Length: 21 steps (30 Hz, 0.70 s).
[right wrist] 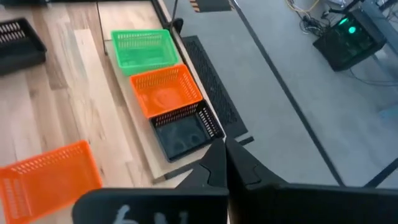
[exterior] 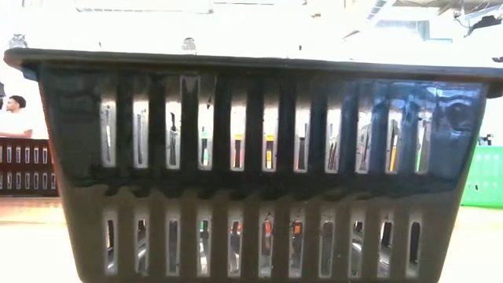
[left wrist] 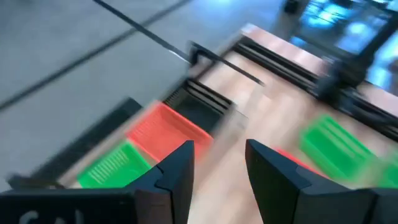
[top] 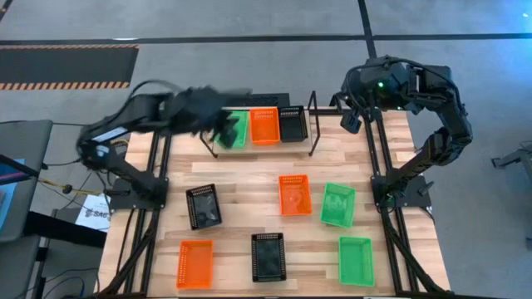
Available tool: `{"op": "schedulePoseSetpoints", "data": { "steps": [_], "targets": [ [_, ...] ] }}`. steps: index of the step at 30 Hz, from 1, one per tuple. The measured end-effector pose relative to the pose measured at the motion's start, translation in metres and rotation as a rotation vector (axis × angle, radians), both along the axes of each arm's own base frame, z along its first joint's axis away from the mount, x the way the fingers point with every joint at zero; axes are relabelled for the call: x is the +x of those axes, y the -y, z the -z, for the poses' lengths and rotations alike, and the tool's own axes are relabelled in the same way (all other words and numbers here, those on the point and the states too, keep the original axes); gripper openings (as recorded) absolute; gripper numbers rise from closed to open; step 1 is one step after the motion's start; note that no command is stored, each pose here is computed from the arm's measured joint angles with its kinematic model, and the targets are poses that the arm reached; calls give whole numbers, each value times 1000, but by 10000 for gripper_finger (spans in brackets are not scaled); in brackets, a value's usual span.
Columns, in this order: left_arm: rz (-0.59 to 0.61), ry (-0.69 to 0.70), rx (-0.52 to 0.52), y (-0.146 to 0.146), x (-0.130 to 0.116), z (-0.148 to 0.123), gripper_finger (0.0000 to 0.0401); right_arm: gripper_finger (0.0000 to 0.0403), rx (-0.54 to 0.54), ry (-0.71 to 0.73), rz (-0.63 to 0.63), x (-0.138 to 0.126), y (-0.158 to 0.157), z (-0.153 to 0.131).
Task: Stack baskets on shelf by color
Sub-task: Stack the top orange bin on top of the orange bin on the shelf
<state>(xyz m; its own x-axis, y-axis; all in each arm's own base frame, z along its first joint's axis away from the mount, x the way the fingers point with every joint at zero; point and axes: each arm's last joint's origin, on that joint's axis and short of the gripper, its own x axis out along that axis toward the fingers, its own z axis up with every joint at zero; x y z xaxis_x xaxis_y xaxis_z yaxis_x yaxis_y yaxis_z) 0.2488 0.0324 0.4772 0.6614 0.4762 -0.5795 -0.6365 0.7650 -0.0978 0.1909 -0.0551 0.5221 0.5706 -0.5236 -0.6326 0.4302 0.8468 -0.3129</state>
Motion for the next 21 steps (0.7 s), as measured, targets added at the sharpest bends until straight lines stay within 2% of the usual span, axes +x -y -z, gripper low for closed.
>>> {"op": "schedulePoseSetpoints", "data": {
  "steps": [3,8,14,21],
  "targets": [
    [4,15,-91,29,-16,-1,133,2,12,12,2,1,-2,0],
    [-164,-125,-137,58,-33,21,133,1,50,44,0,3,-10,0],
    [-217,-148,-147,81,-24,57,132,1,117,66,-46,12,-32,5],
    [-382,-278,-180,87,-21,116,132,1,226,-20,-74,18,-65,37]
  ]
}}
